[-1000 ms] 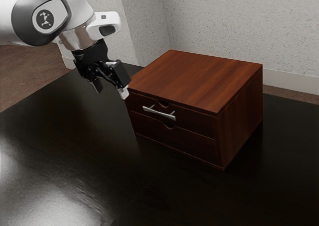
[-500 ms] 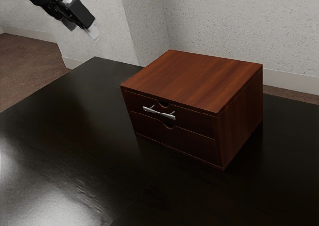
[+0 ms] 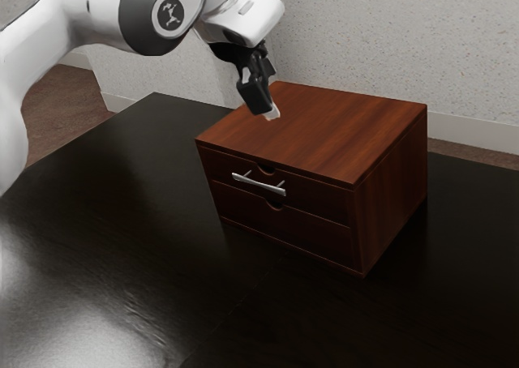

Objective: Pull the drawer handle with one arm to open the drawer

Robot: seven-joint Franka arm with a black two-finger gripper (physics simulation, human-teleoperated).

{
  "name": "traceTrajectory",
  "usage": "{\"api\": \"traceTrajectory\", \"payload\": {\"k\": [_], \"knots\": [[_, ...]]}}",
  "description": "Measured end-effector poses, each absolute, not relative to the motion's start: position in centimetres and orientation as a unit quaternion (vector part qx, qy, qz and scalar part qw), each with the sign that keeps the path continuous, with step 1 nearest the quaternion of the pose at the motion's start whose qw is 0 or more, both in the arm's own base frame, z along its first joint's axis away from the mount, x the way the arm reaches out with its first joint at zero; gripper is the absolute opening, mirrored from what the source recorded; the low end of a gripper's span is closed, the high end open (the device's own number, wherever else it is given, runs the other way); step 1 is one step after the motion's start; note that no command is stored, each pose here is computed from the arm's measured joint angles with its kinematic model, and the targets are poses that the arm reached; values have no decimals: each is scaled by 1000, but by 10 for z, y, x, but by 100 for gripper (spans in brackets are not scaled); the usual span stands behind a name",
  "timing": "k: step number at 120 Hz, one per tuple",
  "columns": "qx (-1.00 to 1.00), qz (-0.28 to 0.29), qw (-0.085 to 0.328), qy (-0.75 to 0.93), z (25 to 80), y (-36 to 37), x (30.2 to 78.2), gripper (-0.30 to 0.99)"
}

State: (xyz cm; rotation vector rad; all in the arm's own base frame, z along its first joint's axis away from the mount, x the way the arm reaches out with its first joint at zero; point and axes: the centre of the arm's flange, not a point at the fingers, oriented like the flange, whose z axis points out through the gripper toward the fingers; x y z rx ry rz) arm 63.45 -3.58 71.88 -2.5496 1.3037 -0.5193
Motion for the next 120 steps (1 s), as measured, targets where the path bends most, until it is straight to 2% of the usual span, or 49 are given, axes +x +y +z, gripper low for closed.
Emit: {"api": "traceTrajectory", "payload": {"k": [19, 38, 64, 80, 96, 120], "knots": [[-841, -191, 135, 488, 699, 5, 660, 65], [-803, -186, 146, 547, 668, 6, 685, 61], [-775, -187, 137, 588, 641, 40, 701, 57], [-756, -173, 131, 617, 651, 51, 689, 56], [-736, -170, 130, 642, 699, 56, 653, 57], [-725, -118, 76, 674, 680, 69, 627, 58]]}}
